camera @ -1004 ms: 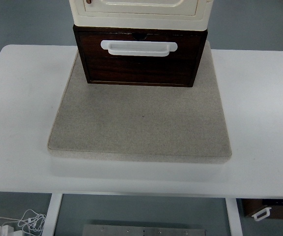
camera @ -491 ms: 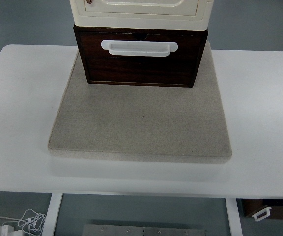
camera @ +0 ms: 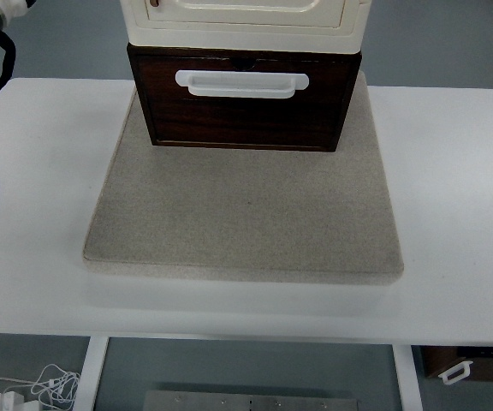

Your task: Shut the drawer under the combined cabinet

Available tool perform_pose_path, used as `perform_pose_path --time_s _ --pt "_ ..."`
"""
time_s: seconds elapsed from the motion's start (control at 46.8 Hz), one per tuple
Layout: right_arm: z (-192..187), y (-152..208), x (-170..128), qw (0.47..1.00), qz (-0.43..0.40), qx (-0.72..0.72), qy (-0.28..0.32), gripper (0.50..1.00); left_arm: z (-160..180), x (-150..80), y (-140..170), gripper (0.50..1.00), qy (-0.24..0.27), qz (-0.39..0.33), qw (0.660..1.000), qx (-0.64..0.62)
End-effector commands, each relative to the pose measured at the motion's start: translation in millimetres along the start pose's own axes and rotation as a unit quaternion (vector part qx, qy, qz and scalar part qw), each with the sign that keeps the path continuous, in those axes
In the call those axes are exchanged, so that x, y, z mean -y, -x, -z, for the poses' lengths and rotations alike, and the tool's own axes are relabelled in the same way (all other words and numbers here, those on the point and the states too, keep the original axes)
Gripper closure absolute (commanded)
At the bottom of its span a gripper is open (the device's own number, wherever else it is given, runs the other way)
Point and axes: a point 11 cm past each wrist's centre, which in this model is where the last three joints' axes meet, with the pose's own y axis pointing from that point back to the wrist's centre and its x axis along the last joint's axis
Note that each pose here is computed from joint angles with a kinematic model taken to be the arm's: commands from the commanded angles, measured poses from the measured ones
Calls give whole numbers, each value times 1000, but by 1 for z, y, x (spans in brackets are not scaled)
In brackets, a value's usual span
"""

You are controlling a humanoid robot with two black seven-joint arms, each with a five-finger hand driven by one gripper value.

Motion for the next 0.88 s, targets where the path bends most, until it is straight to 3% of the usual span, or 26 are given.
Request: perform_pose_path --time_s 0.0,0.171,0.855 --pt "1 0 0 1000 0 2 -1 548 16 -4 -16 501 -6 -9 1000 -10" --pt "1 -1 0 1000 -2 4 -1 548 34 -11 -32 501 10 8 997 -74" --pt "2 -1 0 1000 -1 5 -2 548 83 -12 -17 501 -10 46 994 -98"
